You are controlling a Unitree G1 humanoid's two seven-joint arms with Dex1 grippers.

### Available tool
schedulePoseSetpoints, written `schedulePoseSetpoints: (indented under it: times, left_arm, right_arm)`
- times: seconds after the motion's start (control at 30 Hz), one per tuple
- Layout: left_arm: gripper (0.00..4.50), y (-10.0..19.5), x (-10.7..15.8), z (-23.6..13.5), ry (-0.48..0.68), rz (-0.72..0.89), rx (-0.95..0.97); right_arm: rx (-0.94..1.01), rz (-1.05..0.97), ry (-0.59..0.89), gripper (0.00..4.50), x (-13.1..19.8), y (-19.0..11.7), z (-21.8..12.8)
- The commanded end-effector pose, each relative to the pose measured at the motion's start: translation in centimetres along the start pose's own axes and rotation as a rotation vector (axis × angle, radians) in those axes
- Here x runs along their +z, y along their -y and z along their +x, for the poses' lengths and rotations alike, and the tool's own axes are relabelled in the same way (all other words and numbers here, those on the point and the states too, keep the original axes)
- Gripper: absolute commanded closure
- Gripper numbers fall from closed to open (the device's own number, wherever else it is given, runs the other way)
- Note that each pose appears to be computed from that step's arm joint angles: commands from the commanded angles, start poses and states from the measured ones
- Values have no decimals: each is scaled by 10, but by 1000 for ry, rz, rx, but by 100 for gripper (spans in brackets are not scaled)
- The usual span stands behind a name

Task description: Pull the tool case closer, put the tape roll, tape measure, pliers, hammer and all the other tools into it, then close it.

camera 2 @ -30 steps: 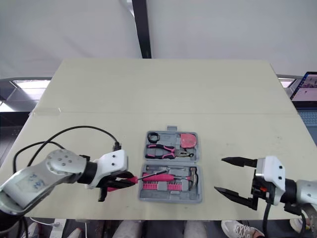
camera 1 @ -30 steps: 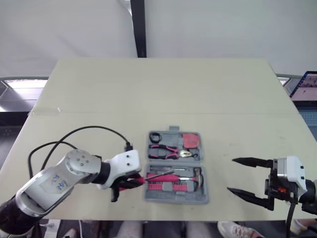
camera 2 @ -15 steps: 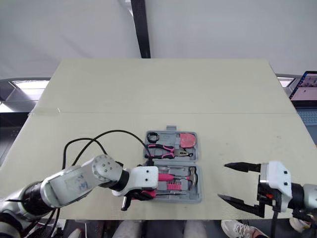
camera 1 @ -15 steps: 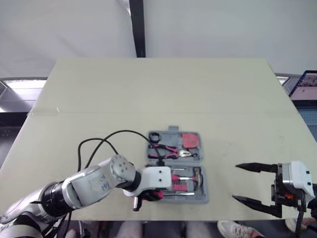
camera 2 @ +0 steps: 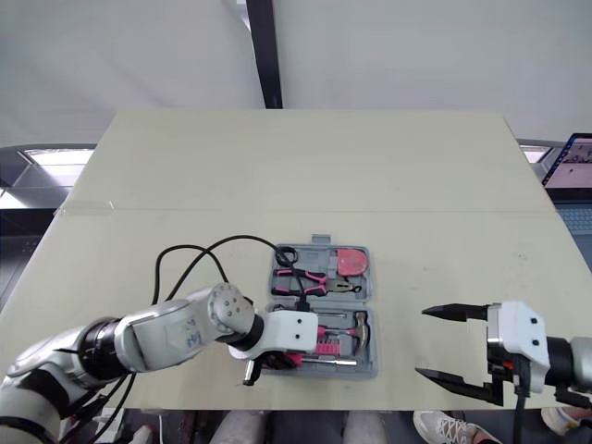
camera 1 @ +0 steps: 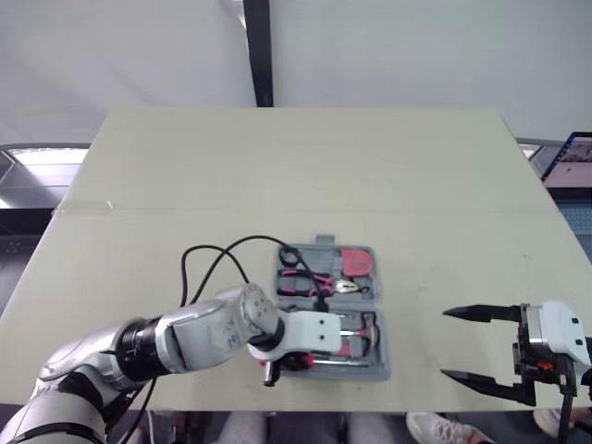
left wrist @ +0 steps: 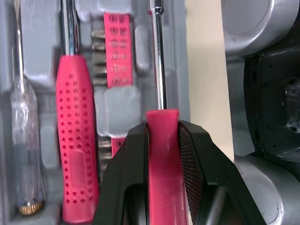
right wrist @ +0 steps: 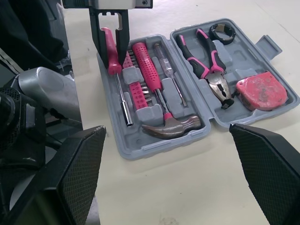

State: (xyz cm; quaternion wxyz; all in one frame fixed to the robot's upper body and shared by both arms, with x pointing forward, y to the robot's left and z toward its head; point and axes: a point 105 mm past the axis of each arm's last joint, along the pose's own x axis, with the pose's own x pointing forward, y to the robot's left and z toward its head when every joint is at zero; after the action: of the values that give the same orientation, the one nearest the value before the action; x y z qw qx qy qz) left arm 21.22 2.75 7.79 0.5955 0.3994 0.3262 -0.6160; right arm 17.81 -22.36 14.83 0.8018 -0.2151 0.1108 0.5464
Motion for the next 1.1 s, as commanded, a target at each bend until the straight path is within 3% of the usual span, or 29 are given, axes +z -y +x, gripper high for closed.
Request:
schedulePoseSetpoints:
  times: [0.03,1.1]
  left_arm:
    - [395,2,12,2,22,24,5]
    - [395,0,20,18,-19,-4,4]
  right_arm:
    - [19,-28,1,0,4,-1,-1]
    - [-10,-22,0,0,6,-2,-3]
